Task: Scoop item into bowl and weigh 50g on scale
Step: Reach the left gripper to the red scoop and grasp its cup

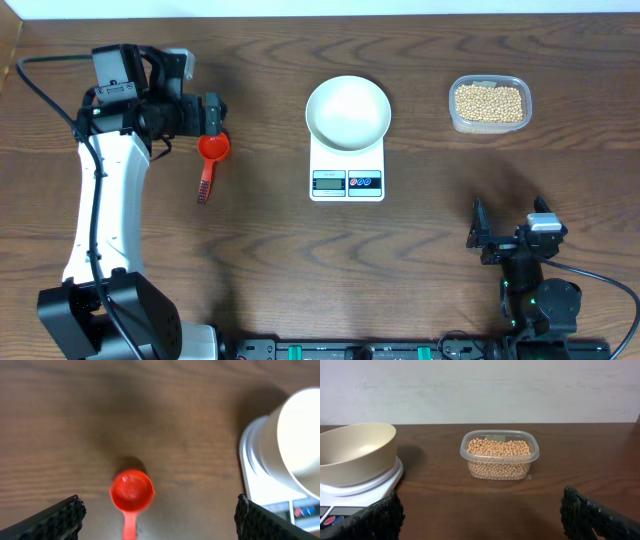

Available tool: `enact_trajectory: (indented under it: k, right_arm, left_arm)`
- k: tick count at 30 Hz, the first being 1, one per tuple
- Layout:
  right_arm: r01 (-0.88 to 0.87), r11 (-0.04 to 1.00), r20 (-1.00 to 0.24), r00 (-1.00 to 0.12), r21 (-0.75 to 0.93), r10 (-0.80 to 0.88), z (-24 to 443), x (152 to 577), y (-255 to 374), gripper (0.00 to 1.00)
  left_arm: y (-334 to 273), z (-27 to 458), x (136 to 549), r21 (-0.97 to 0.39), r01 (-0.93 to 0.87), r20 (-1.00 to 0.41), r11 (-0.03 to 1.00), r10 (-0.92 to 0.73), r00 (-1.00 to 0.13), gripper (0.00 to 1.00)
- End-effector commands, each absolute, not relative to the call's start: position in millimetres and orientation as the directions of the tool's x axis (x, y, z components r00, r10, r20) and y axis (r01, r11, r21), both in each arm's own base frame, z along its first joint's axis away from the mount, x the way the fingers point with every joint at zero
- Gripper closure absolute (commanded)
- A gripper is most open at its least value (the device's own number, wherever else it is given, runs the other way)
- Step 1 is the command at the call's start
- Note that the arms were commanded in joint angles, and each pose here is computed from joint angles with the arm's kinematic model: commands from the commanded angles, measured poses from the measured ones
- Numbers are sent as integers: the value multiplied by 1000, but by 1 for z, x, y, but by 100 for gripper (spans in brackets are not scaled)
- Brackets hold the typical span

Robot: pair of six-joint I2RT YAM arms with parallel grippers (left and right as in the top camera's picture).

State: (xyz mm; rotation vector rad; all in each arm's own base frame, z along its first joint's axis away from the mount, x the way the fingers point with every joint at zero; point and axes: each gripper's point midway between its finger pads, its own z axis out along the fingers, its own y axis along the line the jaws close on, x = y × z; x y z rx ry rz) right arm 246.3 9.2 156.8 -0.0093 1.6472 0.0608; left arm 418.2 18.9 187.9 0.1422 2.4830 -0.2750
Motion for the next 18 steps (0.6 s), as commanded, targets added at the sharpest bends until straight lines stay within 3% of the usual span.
enact_trajectory:
  k: [1, 6, 15, 18]
  right_arm:
    - [-54, 998, -997, -77, 23, 19, 156, 246, 12, 1]
    - [-54, 998, -997, -77, 23, 19, 156, 246, 12, 1]
    - [-54, 998, -997, -77, 23, 19, 156, 246, 12, 1]
    - [-55, 998, -997, -77, 23, 19, 156, 246, 12, 1]
  left_arm:
    - [37, 190, 433, -93, 115, -629, 989, 31, -777, 2]
    - [57, 158, 438, -20, 46, -564, 999, 26, -826, 2]
    - [66, 92, 437, -46, 20, -425, 999, -2, -905, 1]
    - [73, 72, 434, -57, -1, -380, 998, -22, -925, 4]
